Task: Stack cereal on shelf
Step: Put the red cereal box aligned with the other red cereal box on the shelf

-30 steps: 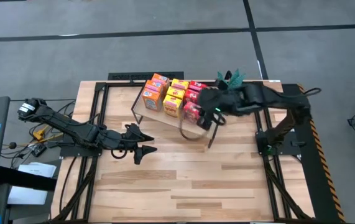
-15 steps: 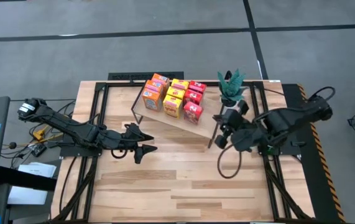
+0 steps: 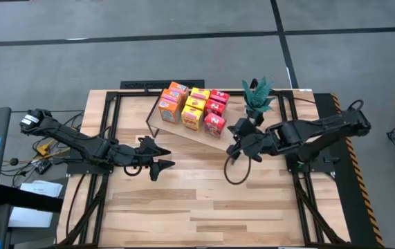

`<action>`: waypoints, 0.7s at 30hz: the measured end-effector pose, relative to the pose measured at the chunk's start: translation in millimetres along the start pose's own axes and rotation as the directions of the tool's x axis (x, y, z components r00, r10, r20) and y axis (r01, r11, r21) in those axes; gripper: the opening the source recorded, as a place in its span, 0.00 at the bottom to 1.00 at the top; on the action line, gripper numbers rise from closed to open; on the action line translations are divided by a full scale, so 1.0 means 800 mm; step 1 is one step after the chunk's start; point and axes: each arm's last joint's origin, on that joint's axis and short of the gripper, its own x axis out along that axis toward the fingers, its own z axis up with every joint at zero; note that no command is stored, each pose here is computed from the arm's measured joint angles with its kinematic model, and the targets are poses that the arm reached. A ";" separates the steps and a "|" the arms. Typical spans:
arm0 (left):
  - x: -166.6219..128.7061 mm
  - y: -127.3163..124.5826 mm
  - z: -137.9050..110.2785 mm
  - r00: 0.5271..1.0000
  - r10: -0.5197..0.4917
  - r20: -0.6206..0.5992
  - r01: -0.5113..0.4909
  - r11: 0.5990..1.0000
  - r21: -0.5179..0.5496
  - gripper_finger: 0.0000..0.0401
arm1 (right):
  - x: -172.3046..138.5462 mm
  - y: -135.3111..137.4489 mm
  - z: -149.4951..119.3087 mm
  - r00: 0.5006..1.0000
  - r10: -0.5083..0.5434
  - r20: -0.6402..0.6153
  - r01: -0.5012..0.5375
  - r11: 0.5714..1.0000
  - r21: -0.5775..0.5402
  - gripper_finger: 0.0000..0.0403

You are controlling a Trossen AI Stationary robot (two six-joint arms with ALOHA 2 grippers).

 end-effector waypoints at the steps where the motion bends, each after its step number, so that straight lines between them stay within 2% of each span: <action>1: 0.000 0.000 0.000 1.000 0.001 0.000 -0.001 1.000 0.000 0.73 | 0.004 0.000 0.000 1.000 -0.001 -0.008 0.001 1.000 -0.006 0.04; 5: 0.000 0.001 -0.001 1.000 0.007 -0.004 -0.007 1.000 0.003 0.73 | 0.014 -0.002 0.004 1.000 0.010 -0.020 -0.010 1.000 -0.011 0.02; 13: 0.000 0.001 -0.001 1.000 0.018 0.004 -0.018 1.000 -0.004 0.73 | 0.032 -0.008 0.003 0.998 0.008 -0.068 -0.010 1.000 -0.030 0.08; 21: 0.000 0.002 -0.001 1.000 0.027 0.002 -0.027 1.000 -0.002 0.73 | 0.040 -0.017 0.008 0.997 -0.007 -0.071 0.007 1.000 -0.008 0.02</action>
